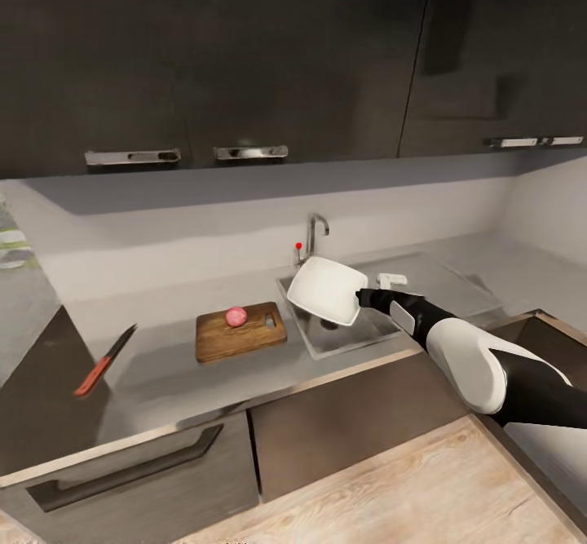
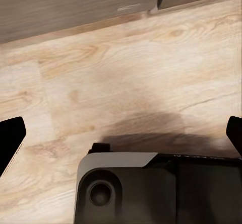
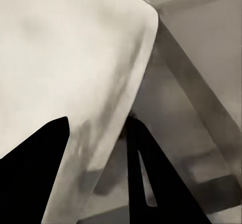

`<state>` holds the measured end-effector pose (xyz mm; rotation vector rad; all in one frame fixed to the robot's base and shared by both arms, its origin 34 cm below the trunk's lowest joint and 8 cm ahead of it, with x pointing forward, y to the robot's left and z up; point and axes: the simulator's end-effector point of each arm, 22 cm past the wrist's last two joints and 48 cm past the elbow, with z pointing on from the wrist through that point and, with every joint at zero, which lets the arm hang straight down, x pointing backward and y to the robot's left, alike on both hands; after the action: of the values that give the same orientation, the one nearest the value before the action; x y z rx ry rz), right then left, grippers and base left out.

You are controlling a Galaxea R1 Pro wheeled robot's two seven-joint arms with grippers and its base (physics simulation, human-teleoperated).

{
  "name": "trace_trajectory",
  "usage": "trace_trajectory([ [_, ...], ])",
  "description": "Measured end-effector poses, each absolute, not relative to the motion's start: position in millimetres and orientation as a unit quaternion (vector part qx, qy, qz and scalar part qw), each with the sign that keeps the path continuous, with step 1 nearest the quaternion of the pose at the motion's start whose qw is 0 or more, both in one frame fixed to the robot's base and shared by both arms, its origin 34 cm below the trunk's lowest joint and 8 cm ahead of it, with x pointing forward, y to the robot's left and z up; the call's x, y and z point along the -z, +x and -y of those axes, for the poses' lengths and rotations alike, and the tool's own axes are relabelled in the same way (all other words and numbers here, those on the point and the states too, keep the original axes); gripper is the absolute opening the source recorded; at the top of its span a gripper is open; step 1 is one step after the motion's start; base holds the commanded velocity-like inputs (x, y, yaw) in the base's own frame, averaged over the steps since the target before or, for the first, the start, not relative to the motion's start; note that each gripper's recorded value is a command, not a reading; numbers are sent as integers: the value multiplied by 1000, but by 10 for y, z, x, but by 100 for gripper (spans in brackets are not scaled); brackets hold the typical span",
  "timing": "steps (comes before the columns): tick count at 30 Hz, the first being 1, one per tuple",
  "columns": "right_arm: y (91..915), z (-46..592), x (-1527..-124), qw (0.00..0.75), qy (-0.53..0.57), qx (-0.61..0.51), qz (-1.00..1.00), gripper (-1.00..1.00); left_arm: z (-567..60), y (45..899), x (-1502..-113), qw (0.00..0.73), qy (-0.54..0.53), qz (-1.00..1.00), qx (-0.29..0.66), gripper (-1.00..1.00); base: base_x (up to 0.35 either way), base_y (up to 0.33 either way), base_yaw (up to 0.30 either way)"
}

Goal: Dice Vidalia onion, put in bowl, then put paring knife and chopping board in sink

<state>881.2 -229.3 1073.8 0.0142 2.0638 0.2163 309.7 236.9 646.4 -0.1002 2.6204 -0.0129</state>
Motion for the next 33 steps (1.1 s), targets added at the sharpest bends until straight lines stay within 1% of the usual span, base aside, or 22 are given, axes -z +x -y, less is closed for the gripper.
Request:
trace_trajectory([
  [13, 8819, 2291, -10656, 504, 6, -90, -859, -100, -2369, 3058, -6442, 251, -37, -967, 5, 100, 0, 300, 147],
  [33, 8819, 2288, -10652, 503, 6, -91, -859, -100, -2369, 3058, -6442, 251, -37, -967, 5, 100, 0, 295, 3],
])
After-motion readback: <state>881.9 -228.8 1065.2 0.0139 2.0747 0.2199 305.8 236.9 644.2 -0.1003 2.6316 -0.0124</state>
